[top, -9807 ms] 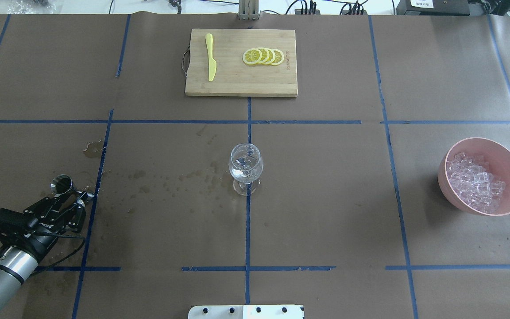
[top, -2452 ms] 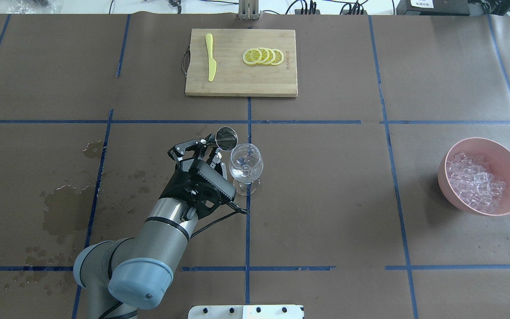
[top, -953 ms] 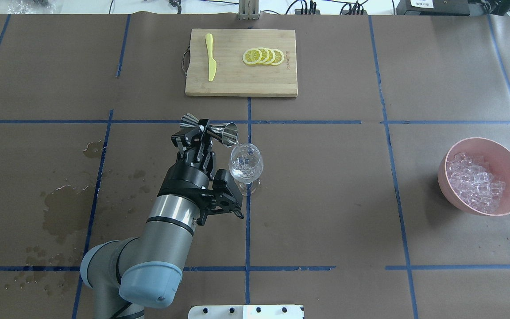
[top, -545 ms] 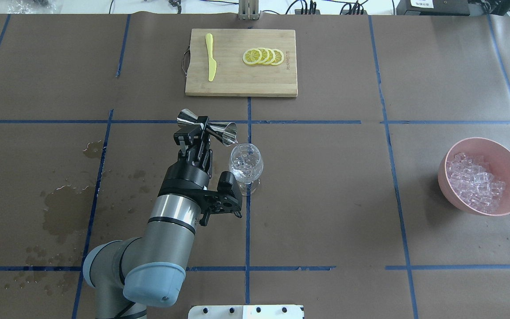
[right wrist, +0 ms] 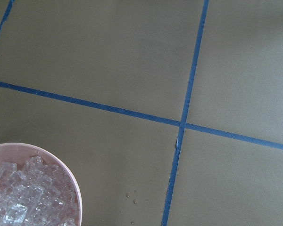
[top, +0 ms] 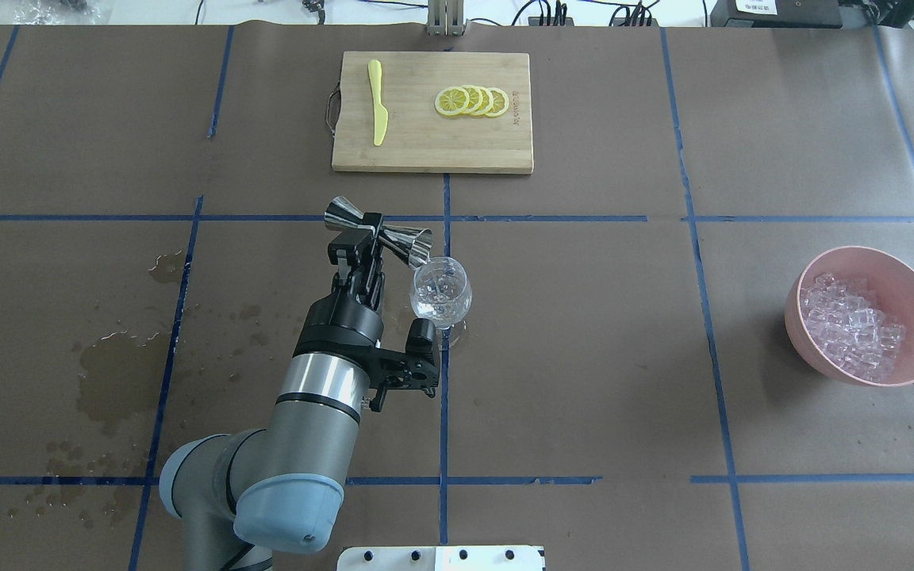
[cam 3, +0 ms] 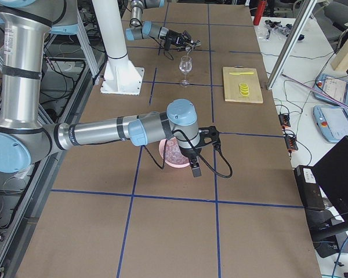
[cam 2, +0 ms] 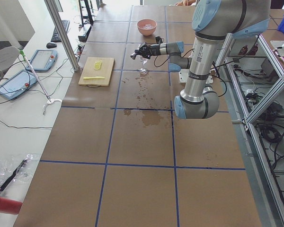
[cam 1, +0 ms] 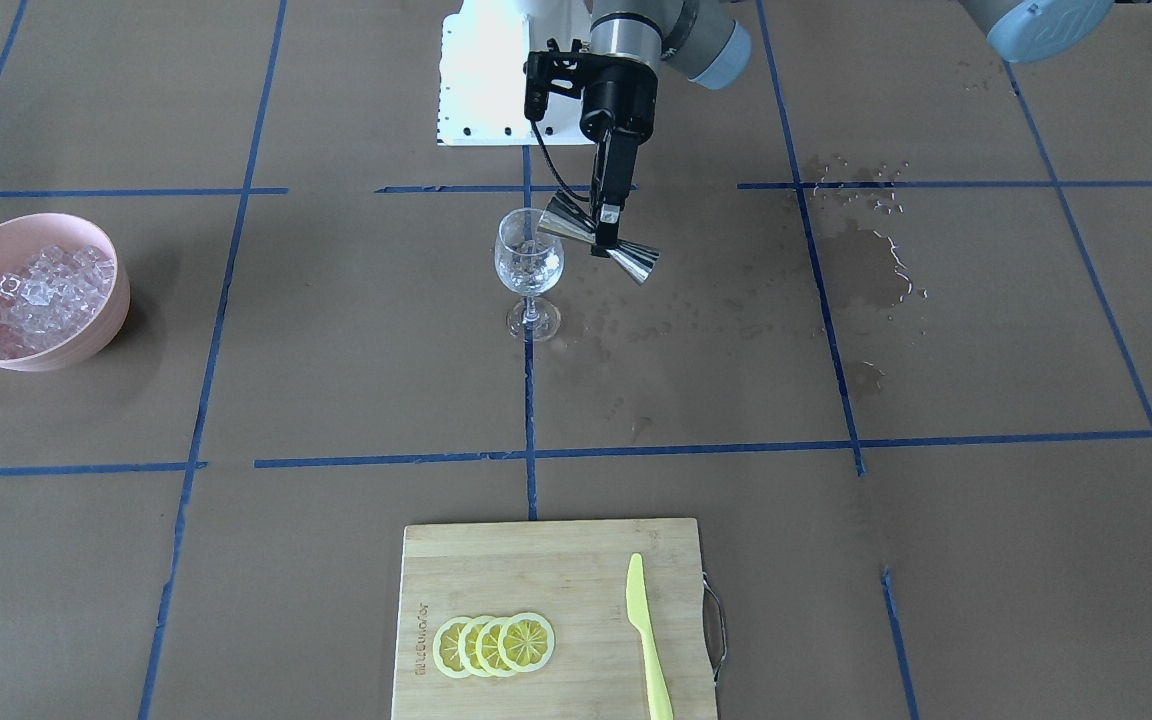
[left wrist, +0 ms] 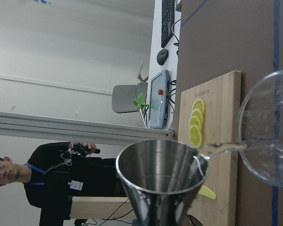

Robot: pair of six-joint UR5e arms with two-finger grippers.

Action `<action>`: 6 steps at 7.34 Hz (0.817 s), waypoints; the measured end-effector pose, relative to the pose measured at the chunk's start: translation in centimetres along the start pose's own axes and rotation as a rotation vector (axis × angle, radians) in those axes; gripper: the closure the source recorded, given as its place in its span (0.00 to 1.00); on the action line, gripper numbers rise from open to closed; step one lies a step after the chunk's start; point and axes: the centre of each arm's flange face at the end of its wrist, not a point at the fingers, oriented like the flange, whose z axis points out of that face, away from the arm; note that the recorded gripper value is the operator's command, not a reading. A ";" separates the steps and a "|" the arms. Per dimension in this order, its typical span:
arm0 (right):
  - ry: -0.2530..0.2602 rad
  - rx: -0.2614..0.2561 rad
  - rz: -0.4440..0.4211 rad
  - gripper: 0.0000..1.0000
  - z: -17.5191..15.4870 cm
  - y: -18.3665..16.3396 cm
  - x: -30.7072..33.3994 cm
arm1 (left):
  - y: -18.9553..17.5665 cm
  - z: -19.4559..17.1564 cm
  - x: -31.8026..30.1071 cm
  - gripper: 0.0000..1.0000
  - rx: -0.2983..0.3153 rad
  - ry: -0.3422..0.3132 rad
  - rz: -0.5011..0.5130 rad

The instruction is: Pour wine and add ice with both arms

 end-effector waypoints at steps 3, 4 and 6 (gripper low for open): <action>-0.002 0.000 0.003 0.00 0.0 0.0 0.0 | -0.9 -0.3 0.1 1.00 0.006 0.000 0.040; -0.002 0.000 0.002 0.00 0.0 0.0 0.0 | -1.1 -0.4 0.2 1.00 0.007 0.000 0.042; -0.002 0.001 0.002 0.00 0.0 0.0 -0.1 | -1.3 -0.7 0.0 1.00 0.012 0.000 0.034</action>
